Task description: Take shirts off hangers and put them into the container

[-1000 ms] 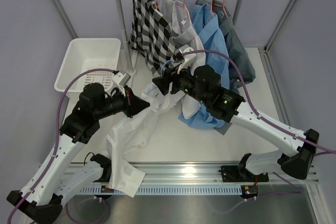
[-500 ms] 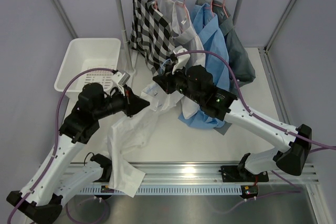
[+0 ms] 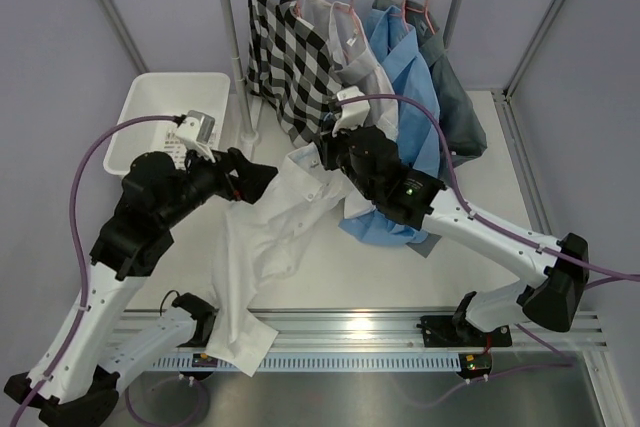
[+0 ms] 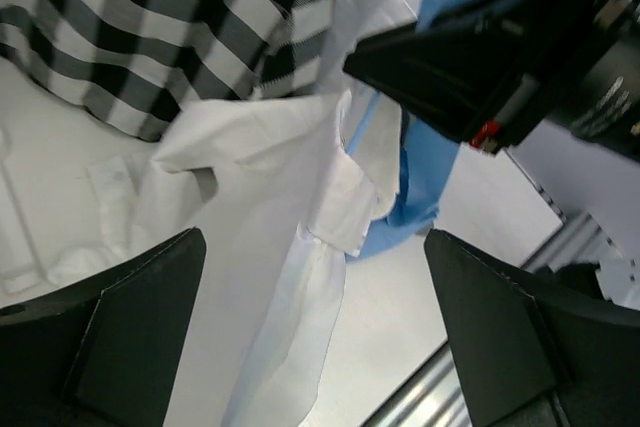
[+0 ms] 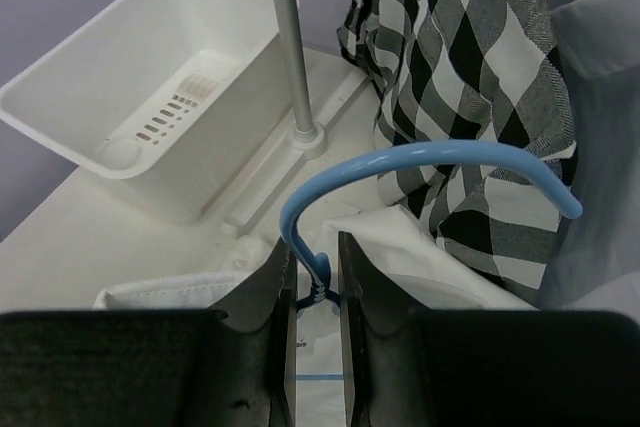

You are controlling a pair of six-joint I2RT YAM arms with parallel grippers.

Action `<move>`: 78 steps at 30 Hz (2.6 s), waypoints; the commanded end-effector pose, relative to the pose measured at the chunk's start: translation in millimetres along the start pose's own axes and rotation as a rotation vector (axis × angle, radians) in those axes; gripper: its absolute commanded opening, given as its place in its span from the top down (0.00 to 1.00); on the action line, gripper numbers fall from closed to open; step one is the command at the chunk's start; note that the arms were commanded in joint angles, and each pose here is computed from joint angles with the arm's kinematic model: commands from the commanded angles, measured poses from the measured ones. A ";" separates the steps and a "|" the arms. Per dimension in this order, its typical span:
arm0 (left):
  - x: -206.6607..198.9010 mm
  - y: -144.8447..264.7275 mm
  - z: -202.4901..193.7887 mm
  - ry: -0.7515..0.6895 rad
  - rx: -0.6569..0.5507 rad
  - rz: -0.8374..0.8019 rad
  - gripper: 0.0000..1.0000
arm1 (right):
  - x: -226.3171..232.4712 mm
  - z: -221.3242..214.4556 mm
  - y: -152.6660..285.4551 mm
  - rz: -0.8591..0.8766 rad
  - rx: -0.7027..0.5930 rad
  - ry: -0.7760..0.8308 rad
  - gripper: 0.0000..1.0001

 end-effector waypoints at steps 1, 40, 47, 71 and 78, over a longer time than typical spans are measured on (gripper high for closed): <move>7.2 1.7 25.1 0.046 -0.105 0.170 0.04 | -7.5 -0.6 -8.0 -0.168 -0.028 0.026 1.00; 8.5 -91.3 -16.6 0.099 0.071 0.571 1.00 | -1.8 -5.3 -10.9 -0.262 -0.033 -0.033 1.00; 14.7 -64.4 -16.1 0.032 0.066 0.602 1.00 | -13.0 -1.7 10.4 -0.287 -0.042 -0.048 1.00; -17.6 19.0 -1.7 0.080 -0.003 0.203 1.00 | -16.1 -12.3 2.6 -0.432 0.033 -0.058 1.00; -16.1 16.9 4.4 0.084 -0.019 0.239 1.00 | -16.9 -1.2 -3.4 -0.507 0.002 -0.044 1.00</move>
Point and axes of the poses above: each gripper's point midway between its finger pads, its own y axis back along the fingers, its own x axis along the line the jaws close on, z = x × y, the point moved 9 cm from there along y, back along the fingers, and after that the axes turned 5 degrees about -y, right-handed, at the moved point
